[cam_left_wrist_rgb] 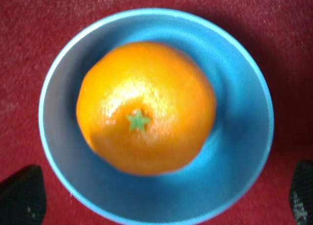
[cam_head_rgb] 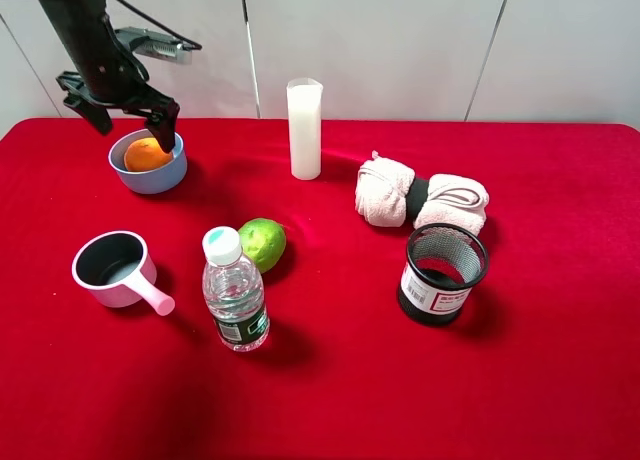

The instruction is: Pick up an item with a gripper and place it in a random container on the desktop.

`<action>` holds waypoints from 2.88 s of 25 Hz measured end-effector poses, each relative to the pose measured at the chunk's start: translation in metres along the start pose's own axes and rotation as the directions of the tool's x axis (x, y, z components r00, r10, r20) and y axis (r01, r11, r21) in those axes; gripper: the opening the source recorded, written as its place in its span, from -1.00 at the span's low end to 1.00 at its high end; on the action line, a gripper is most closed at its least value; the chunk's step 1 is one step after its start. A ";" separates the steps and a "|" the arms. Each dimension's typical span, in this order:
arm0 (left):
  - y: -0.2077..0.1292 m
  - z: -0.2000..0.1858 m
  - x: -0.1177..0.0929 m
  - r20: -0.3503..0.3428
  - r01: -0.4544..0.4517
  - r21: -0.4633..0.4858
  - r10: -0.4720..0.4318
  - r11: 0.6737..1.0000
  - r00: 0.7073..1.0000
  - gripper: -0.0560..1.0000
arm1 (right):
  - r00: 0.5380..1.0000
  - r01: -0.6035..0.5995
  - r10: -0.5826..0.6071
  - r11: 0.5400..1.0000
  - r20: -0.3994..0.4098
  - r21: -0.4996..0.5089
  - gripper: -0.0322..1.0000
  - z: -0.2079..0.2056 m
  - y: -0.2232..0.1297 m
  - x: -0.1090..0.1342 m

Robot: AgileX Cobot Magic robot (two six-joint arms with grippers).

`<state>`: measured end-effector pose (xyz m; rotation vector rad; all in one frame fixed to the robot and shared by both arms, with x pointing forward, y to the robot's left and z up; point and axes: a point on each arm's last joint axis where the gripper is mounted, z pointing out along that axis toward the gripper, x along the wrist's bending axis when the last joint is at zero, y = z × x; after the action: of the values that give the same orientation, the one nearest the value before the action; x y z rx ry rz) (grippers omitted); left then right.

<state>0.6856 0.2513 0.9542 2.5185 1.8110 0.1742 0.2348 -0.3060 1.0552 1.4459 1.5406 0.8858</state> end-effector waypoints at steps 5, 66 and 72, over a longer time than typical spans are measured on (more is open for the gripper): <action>-0.004 -0.025 0.001 0.007 0.004 0.047 -0.004 0.999 1.000 0.99 | 1.000 0.000 0.000 1.000 0.000 0.000 0.41 0.000 0.000 0.000; -0.419 -0.171 -0.098 -0.010 -0.022 -0.695 0.021 0.719 1.000 0.99 | 1.000 0.000 0.000 1.000 0.000 0.000 0.41 0.000 0.000 0.000; -0.425 -0.152 -0.101 -0.009 0.012 -0.707 -0.026 0.708 1.000 0.99 | 1.000 0.000 0.000 1.000 0.000 0.000 0.41 0.000 0.000 0.000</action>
<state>0.2366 0.2854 1.0580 1.9325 1.3810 0.7408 0.2348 -0.3060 1.0552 1.4459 1.5406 0.8858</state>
